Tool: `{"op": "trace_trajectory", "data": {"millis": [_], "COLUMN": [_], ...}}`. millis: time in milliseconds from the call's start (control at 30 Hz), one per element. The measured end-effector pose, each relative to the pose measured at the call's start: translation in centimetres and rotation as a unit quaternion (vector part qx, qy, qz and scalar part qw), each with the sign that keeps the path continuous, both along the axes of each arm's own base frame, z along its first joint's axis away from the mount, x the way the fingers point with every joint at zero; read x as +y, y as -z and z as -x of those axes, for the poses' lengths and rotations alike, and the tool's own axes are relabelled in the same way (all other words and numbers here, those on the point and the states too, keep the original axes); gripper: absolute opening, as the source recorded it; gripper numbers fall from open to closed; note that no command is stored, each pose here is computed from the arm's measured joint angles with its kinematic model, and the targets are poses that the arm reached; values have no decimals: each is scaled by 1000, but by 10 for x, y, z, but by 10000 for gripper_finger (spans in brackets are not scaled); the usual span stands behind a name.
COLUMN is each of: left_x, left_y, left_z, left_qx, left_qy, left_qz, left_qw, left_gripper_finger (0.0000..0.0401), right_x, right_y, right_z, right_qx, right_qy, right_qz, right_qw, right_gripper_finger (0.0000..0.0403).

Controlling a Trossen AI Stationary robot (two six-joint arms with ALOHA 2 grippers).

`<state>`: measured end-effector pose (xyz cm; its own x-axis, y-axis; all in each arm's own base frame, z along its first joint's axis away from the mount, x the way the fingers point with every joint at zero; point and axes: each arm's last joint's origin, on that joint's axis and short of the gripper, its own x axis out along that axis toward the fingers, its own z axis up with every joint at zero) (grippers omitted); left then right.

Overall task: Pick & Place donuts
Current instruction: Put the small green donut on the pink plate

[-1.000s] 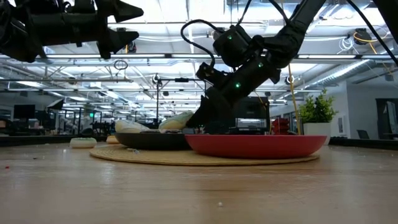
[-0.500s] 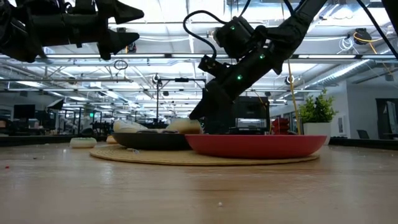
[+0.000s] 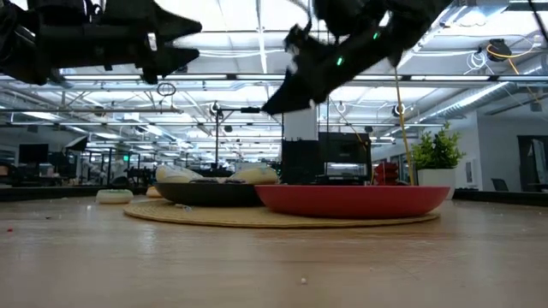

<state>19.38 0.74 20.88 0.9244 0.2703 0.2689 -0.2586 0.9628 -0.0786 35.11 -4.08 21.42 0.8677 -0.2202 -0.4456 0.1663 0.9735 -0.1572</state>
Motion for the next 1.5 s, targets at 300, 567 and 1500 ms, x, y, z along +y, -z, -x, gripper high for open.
{"op": "trace_trajectory", "data": {"millis": [300,567,1500], "left_x": [0,3,22], "left_y": [14,-26,34], "left_z": [-10,-10,-24], "left_qx": [294,517,743], "left_qy": [-73,-135,-141], "left_qz": [38,145,259], "left_qw": [952,833,600], "left_gripper_finger": [324,300,291], "right_x": [27,41,41], "right_y": [-45,-53,-36], "right_z": [41,61,84], "right_qx": [31,48,20], "right_qy": [-32,-56,-67], "right_qz": [-14,-10,9], "right_qw": [999,997,998], "right_gripper_finger": [258,258,256]}}
